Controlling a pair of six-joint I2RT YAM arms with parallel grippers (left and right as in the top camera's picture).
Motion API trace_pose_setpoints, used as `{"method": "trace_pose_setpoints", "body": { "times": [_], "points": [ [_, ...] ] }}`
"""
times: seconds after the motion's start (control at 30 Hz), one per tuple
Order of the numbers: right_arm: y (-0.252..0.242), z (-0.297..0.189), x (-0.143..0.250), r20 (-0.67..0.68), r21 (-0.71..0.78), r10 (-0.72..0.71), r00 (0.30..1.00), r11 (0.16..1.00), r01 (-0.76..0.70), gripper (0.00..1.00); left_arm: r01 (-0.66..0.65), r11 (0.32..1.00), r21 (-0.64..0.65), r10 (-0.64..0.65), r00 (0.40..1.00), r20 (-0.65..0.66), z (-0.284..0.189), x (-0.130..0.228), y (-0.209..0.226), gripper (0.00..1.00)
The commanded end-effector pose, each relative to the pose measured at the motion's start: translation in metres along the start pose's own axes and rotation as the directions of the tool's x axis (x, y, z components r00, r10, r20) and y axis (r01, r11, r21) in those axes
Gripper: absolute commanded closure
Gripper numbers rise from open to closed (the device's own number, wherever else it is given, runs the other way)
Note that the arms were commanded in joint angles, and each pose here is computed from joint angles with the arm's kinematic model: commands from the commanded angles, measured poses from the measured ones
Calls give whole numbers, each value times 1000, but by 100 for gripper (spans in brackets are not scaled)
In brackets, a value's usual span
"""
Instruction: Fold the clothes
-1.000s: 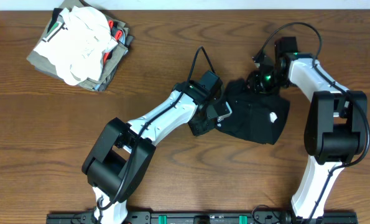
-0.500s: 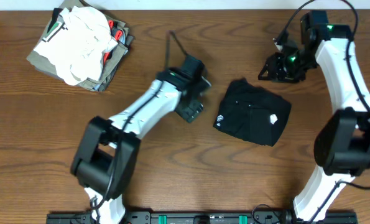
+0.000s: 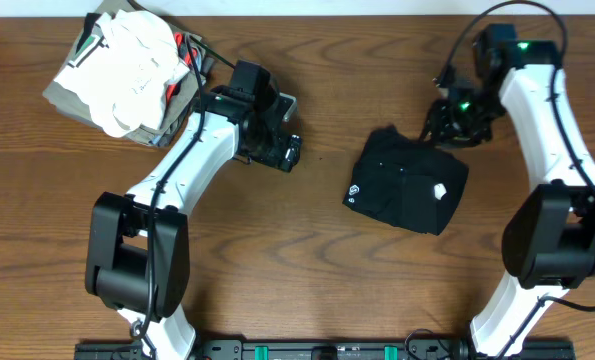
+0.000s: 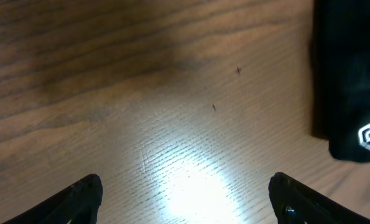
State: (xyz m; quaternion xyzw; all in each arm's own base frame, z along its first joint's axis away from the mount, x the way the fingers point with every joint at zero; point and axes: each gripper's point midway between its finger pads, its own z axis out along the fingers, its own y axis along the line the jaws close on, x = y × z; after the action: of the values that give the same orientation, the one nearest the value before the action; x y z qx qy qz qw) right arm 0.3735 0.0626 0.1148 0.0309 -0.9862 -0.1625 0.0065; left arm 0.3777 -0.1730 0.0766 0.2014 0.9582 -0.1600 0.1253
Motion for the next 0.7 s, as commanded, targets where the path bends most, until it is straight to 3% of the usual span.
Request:
{"method": "trace_pose_setpoints", "body": {
  "times": [0.0,0.27,0.47,0.67],
  "points": [
    [9,20,13,-42,9,-6,999,1000,7,75,91,996,14,-92,994,56,-13,-13,7,13],
    [8,65,27,-70,12,41,997,999,-40,98,185,983,-6,-184,977,112,-23,-21,41,13],
    [-12,82,37,-78,86,94,992,993,-87,99,204,979,-12,-201,973,118,-25,-20,50,13],
    [-19,124,34,-6,70,73,997,995,-73,98,209,976,-55,-202,972,117,-26,-18,57,13]
  ]
}}
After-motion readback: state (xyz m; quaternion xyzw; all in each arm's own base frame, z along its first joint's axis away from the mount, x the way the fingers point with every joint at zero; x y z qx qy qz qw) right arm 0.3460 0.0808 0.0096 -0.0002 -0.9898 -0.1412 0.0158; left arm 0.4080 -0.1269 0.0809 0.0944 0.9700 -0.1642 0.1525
